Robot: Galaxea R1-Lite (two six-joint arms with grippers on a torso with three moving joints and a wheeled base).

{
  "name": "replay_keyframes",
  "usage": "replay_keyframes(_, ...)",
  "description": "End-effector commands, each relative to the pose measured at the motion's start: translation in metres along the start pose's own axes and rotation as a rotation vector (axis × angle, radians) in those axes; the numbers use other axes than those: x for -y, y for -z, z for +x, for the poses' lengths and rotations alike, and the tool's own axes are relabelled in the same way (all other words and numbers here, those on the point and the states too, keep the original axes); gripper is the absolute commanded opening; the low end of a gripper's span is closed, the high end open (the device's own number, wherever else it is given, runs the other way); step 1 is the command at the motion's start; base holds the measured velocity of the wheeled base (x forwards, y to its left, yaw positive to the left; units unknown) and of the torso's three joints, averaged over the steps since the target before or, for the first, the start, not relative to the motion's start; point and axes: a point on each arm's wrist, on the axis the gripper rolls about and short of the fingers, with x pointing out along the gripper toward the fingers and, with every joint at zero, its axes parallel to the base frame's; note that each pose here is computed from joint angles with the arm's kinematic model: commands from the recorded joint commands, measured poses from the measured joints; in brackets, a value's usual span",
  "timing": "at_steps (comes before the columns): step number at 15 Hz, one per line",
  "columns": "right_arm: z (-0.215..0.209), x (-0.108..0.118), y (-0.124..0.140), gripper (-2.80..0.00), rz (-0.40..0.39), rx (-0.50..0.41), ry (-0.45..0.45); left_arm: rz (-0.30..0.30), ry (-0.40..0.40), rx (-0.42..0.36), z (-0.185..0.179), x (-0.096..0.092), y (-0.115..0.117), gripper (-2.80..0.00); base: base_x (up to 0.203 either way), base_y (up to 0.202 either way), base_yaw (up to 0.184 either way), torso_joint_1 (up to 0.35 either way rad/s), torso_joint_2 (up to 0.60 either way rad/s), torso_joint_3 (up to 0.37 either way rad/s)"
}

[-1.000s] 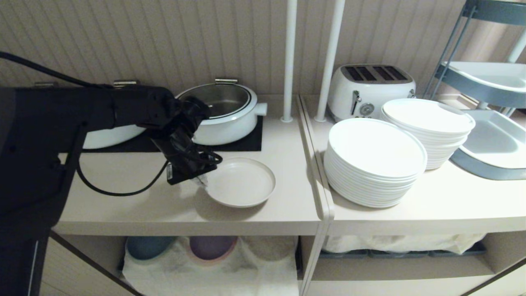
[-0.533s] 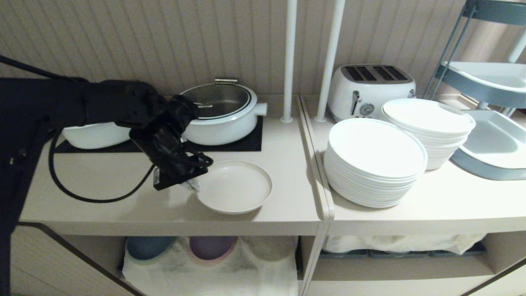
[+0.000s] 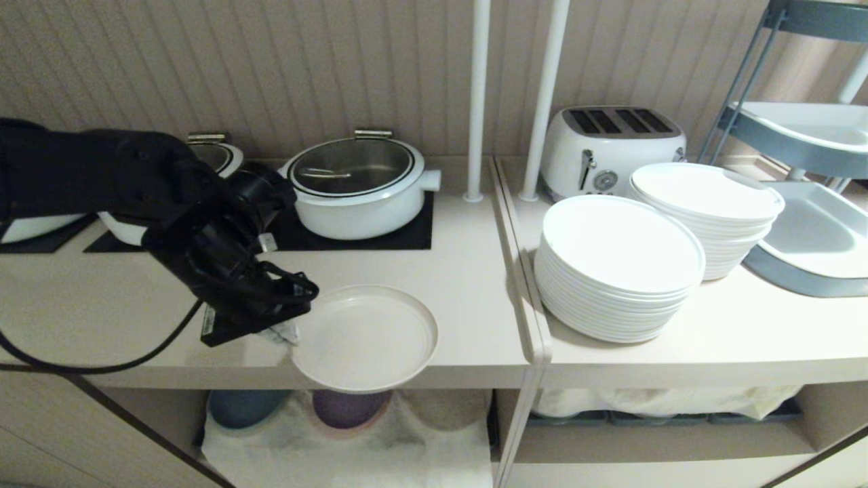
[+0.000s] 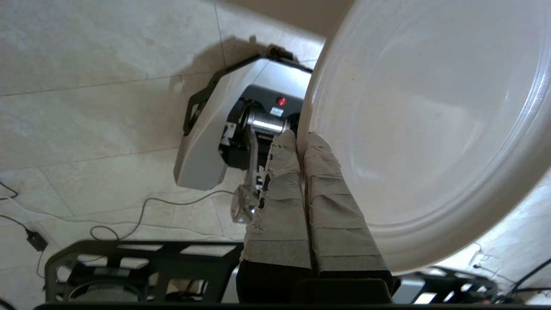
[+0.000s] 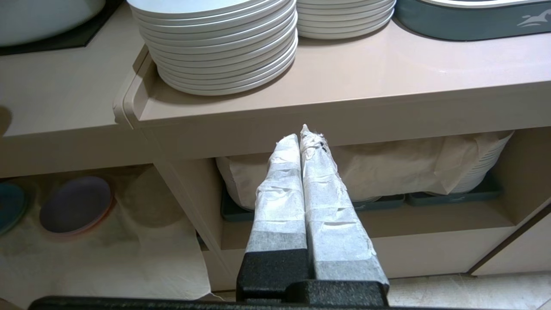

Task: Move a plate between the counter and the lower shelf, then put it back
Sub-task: Put the plate in the cupboard

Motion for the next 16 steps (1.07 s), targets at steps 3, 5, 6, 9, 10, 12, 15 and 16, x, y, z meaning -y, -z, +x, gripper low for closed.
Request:
replay_keyframes(3, 0.0, 0.0, 0.0, -2.8, 0.0, 0.001, 0.0, 0.033, 0.028, 0.038, -0.023, -0.03, 0.046, -2.8, 0.0, 0.0, 0.0, 0.0, 0.0, 0.0)
replay_keyframes(5, 0.0, 0.0, 0.0, -2.8, 0.0, 0.001, 0.0, 0.052, 0.049, 0.067, -0.033, -0.041, 0.063, -2.8, 0.0, 0.0, 0.0, 0.0, 0.0, 0.0)
replay_keyframes(6, 0.0, 0.0, 0.0, -2.8, 0.0, 0.001, 0.0, 0.055, 0.055, 0.077, -0.038, -0.046, 0.07, -2.8, 0.0, 0.0, 0.0, 0.0, 0.0, 0.0)
replay_keyframes(9, 0.0, 0.0, 0.0, -2.8, 0.0, 0.001, 0.0, 0.059, 0.073, 0.086, -0.046, -0.061, 0.09, -2.8, 0.0, 0.0, 0.0, 0.0, 0.0, 0.0)
replay_keyframes(10, 0.0, 0.0, 0.0, -2.8, 0.0, 0.001, 0.0, 0.06, 0.076, 0.079, -0.047, -0.066, 0.099, -2.8, 0.0, 0.0, 0.0, 0.0, 0.0, 0.0)
replay_keyframes(12, 0.0, 0.0, 0.0, -2.8, 0.0, 0.0, 0.0, 0.059, 0.077, 0.067, -0.047, -0.076, 0.113, -2.8, 0.0, 0.0, 0.0, 0.0, 0.0, 0.0)
replay_keyframes(15, 0.0, 0.0, 0.0, -2.8, 0.0, 0.001, 0.0, 0.068, 0.068, 0.048, -0.043, -0.087, 0.127, -2.8, 0.0, 0.0, 0.0, 0.0, 0.0, 0.0)
replay_keyframes(16, 0.0, 0.0, 0.0, -2.8, 0.0, 0.001, 0.0, 0.076, 0.065, 0.044, -0.04, -0.09, 0.131, -2.8, 0.0, 0.0, 0.0, 0.0, 0.0, 0.0)
